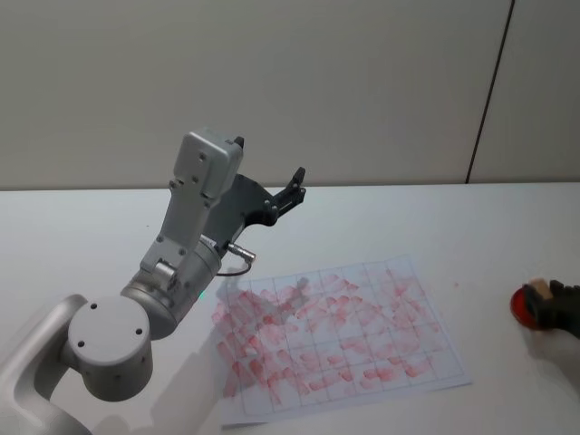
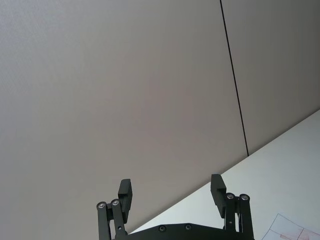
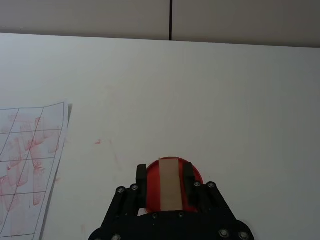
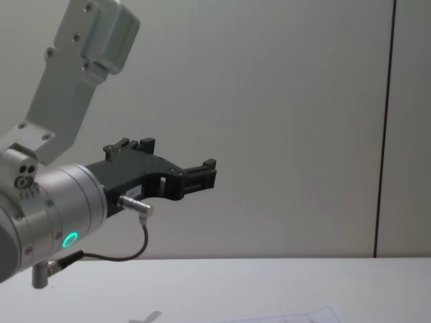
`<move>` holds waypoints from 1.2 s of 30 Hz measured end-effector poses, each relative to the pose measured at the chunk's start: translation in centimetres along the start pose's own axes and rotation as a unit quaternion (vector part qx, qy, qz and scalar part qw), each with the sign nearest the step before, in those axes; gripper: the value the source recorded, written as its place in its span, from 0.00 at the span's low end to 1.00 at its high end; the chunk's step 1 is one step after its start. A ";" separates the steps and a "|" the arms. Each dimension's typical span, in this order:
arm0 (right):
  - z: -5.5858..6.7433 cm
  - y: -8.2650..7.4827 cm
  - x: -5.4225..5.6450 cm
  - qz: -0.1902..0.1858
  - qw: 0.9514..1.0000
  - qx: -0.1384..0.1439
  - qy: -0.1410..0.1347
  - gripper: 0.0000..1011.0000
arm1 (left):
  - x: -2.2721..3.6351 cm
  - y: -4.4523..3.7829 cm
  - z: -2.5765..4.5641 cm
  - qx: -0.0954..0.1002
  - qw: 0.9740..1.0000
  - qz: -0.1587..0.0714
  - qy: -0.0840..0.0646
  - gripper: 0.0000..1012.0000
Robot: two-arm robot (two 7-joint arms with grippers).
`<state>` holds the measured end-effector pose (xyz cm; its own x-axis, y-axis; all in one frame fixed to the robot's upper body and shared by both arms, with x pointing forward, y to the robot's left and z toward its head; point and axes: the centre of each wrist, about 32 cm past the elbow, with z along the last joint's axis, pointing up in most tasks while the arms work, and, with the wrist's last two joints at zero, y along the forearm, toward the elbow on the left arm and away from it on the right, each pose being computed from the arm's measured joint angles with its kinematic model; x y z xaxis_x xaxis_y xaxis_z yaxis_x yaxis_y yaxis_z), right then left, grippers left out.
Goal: Use the one hand to pick up the stamp and affix it onto the A4 paper.
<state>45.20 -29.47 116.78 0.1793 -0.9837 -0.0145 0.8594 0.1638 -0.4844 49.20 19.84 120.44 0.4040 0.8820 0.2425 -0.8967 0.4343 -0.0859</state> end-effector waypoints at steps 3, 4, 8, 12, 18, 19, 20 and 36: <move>0.0 0.1 0.0 0.003 1.000 0.003 0.000 0.45 | 0.00 0.00 0.00 0.000 1.000 0.000 0.000 0.99; 0.1 0.1 -0.1 0.003 1.000 0.005 0.000 0.50 | 0.00 0.00 0.00 0.000 1.000 0.000 0.000 0.99; 0.1 0.2 -0.1 0.004 1.000 0.014 -0.003 0.62 | 0.00 0.00 0.00 0.000 1.000 0.000 0.000 0.99; 0.4 0.0 -0.2 0.004 0.999 0.031 -0.008 0.77 | 0.00 0.00 0.00 0.000 1.000 0.000 0.000 0.99; 0.6 -0.5 -0.4 0.003 0.998 0.063 -0.019 0.91 | 0.00 0.00 0.00 0.000 1.000 0.000 0.000 0.99; 0.7 -0.6 -0.4 0.002 0.997 0.073 -0.023 0.96 | 0.00 0.00 0.00 0.000 1.000 0.000 0.000 0.99; 0.7 -0.7 -0.4 0.001 0.997 0.077 -0.024 0.96 | 0.00 0.00 0.00 0.000 1.000 0.000 0.000 0.99; 1.3 -2.6 -0.7 -0.014 0.980 0.185 -0.070 0.99 | 0.00 0.00 0.00 0.000 1.000 0.000 0.000 0.99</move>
<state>43.43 -29.16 119.16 0.1951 -0.9726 0.1262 0.9751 0.1785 -0.1315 49.20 19.84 120.44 0.4040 0.8820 0.2425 -0.8966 0.4343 -0.0859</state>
